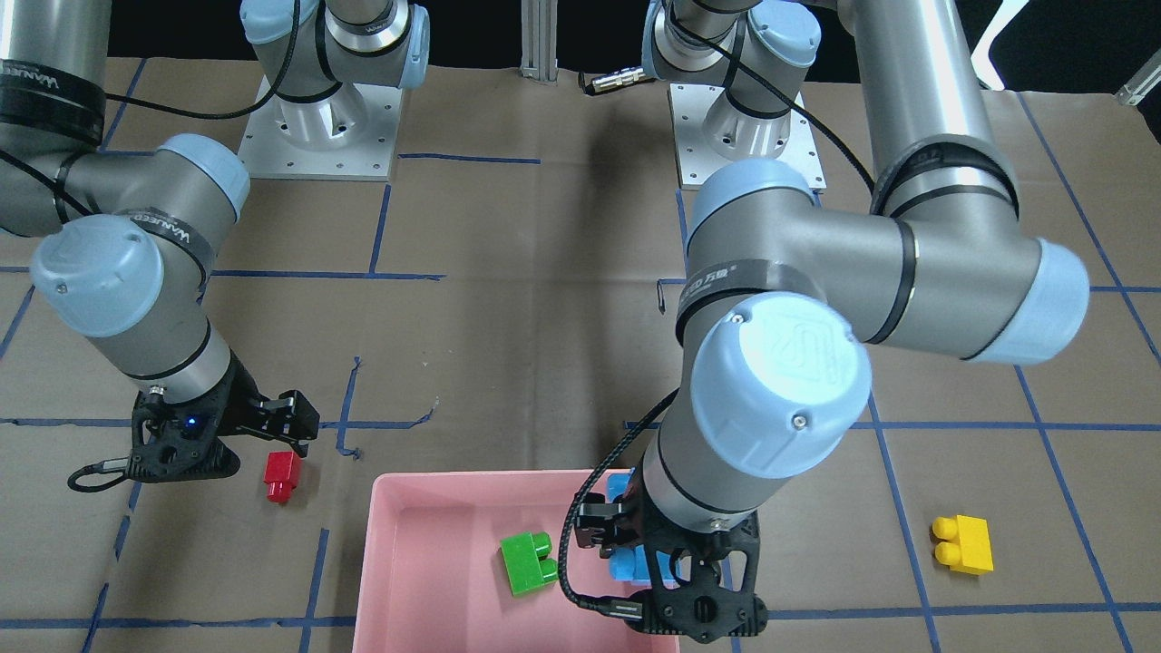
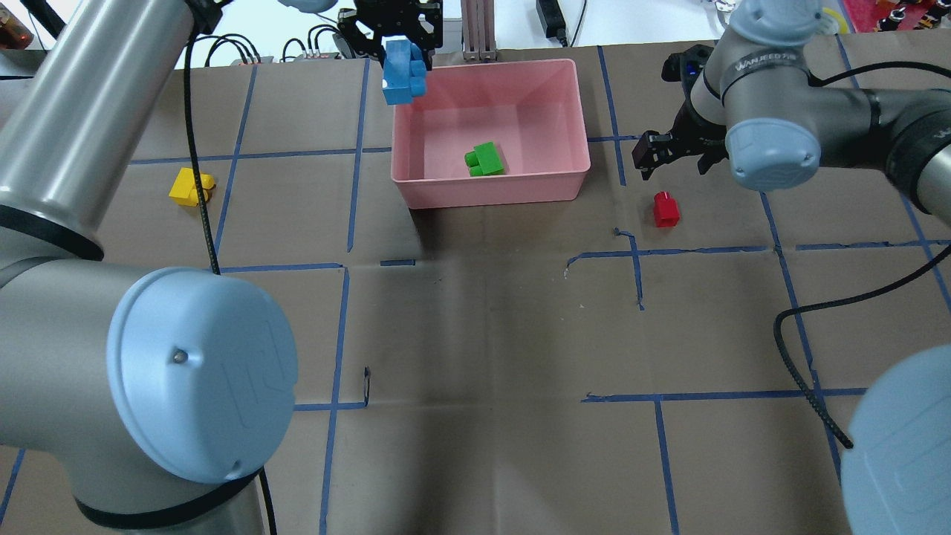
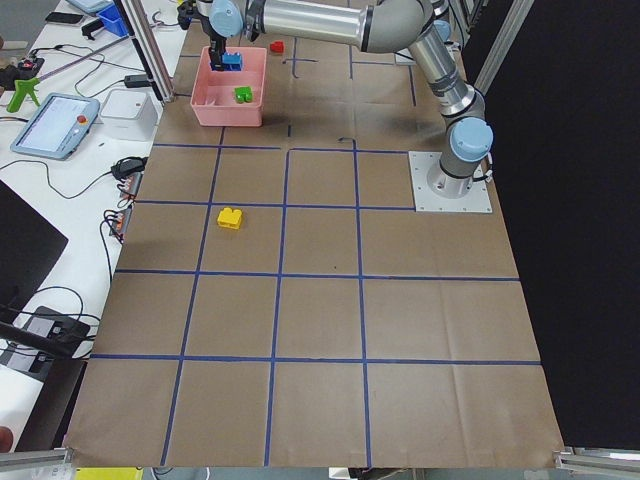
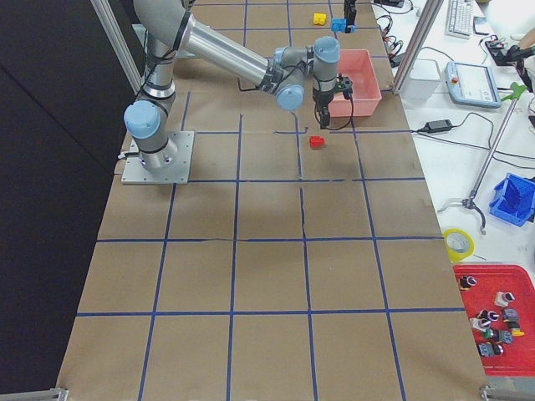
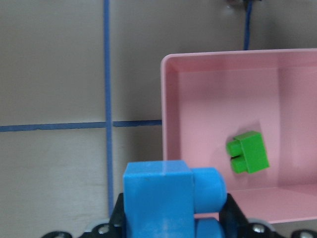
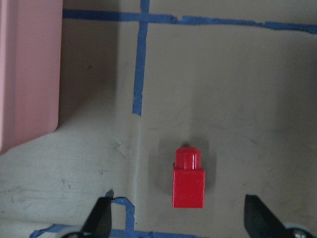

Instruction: Put all blocks into box

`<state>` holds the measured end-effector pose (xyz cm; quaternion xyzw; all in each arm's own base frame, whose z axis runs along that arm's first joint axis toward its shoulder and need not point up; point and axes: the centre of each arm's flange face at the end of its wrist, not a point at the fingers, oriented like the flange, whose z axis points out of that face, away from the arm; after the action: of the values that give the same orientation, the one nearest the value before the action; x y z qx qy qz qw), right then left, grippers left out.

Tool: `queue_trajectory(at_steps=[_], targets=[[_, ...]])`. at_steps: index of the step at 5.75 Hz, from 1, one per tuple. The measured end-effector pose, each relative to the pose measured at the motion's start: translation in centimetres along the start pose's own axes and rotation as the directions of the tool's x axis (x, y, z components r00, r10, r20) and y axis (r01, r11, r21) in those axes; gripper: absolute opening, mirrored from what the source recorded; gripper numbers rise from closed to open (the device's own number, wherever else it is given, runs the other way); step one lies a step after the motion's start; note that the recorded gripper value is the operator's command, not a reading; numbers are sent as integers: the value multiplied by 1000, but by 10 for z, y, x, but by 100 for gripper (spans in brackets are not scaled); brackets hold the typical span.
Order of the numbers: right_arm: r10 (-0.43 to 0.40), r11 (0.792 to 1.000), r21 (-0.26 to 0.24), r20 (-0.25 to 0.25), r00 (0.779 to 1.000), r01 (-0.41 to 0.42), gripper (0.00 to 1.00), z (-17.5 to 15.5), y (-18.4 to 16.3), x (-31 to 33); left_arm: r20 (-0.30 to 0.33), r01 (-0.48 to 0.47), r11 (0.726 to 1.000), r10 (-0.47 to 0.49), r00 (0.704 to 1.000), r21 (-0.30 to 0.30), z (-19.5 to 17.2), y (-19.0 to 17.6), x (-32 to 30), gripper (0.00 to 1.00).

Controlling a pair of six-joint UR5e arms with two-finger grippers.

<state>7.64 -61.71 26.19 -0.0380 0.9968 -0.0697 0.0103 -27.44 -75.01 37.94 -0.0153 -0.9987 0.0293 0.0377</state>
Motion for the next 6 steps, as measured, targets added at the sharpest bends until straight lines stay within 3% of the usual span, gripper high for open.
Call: queue_trajectory(at_steps=[1, 2, 3, 4, 6], targets=[[7, 1000, 14, -4, 1000, -7, 93, 27, 0, 5, 3, 3, 1000, -3, 1000, -20, 37, -4, 14, 6], [16, 1000, 8, -5, 1000, -16, 93, 45, 0, 10, 7, 5, 999, -5, 1000, -37, 73, -6, 23, 14], [23, 1000, 0, -5, 1000, -23, 93, 59, 4, 14, 8, 5, 999, -5, 1000, -46, 100, -7, 27, 80], [27, 1000, -4, -6, 1000, -27, 82, 71, 11, 15, 9, 13, 999, -12, 1000, -50, 112, -7, 29, 98], [29, 999, -13, -23, 999, -29, 17, 79, 21, 17, 6, 35, 999, -35, 999, -32, 103, -7, 32, 99]])
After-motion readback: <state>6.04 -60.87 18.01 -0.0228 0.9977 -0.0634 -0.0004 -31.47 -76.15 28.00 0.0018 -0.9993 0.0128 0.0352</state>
